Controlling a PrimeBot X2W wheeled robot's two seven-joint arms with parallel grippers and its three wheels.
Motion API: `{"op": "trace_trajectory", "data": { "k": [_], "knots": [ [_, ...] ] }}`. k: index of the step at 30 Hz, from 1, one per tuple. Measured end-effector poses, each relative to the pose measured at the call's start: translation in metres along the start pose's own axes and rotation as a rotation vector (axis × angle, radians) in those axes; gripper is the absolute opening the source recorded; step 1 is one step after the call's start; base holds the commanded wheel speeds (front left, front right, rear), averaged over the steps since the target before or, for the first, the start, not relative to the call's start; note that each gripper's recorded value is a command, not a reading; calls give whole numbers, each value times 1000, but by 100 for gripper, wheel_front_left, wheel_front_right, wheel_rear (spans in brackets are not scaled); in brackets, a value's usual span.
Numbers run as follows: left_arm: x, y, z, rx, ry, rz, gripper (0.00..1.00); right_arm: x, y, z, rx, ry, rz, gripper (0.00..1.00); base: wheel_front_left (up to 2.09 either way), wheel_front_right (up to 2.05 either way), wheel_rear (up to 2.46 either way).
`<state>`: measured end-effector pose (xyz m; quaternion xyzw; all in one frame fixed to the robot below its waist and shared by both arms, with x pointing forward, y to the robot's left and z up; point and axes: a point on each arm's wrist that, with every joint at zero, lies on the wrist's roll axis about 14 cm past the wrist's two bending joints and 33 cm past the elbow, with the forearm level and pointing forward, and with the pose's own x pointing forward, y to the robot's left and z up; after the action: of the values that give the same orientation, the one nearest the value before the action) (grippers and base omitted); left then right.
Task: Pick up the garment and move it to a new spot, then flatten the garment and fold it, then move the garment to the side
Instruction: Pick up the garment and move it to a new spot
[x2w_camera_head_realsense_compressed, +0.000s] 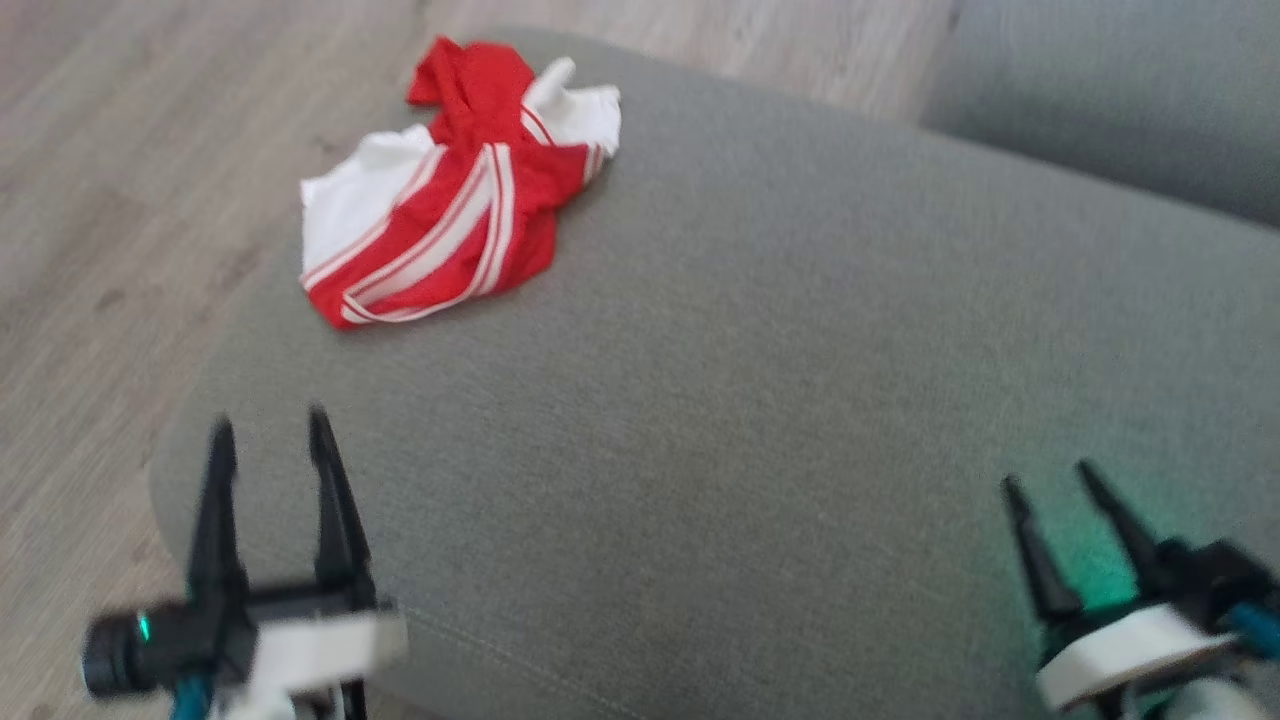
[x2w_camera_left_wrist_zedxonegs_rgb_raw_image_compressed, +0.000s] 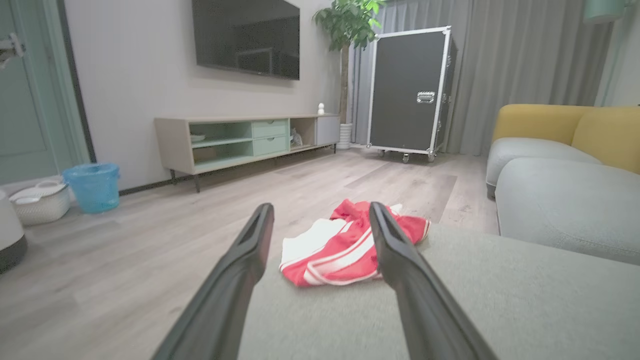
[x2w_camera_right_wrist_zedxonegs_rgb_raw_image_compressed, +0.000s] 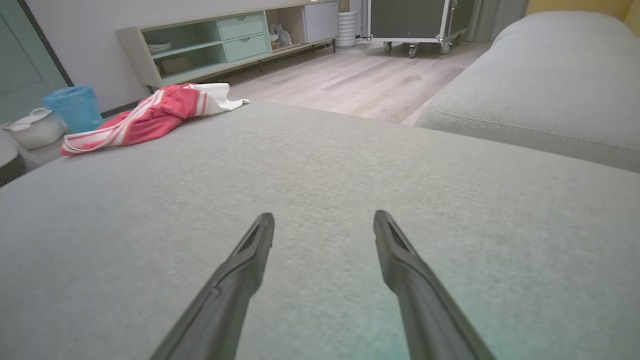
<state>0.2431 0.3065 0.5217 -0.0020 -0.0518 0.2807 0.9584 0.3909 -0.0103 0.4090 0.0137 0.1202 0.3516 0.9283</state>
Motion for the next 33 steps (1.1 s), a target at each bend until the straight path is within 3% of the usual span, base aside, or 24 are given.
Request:
{"op": "trace_trajectory", "data": {
  "k": [7,9,15,22,28,31,32,33],
  "knots": [
    [83,-33,13,111,-58,-106,100,11,-55,-8,-59,20,-41,100,0,0,0],
    [126,-52,7,149,-20,-166,100,15,-74,-14,-72,33,-51,100,0,0,0],
    [195,-99,-27,150,192,-277,100,19,-107,-25,-93,52,-69,100,0,0,0],
    [217,-110,-91,162,450,-259,100,17,-128,-29,-92,58,-93,100,0,0,0],
    [197,-109,-169,163,714,-228,100,13,-151,-30,-92,51,-138,100,0,0,0],
    [187,-108,-194,183,772,-219,100,10,-160,-33,-85,51,-165,100,0,0,0],
    [190,-109,-195,189,758,-223,39,9,-163,-34,-84,49,-173,100,0,0,0],
    [195,-111,-193,200,734,-227,0,8,-165,-34,-84,49,-180,100,0,0,0]
  ]
}}
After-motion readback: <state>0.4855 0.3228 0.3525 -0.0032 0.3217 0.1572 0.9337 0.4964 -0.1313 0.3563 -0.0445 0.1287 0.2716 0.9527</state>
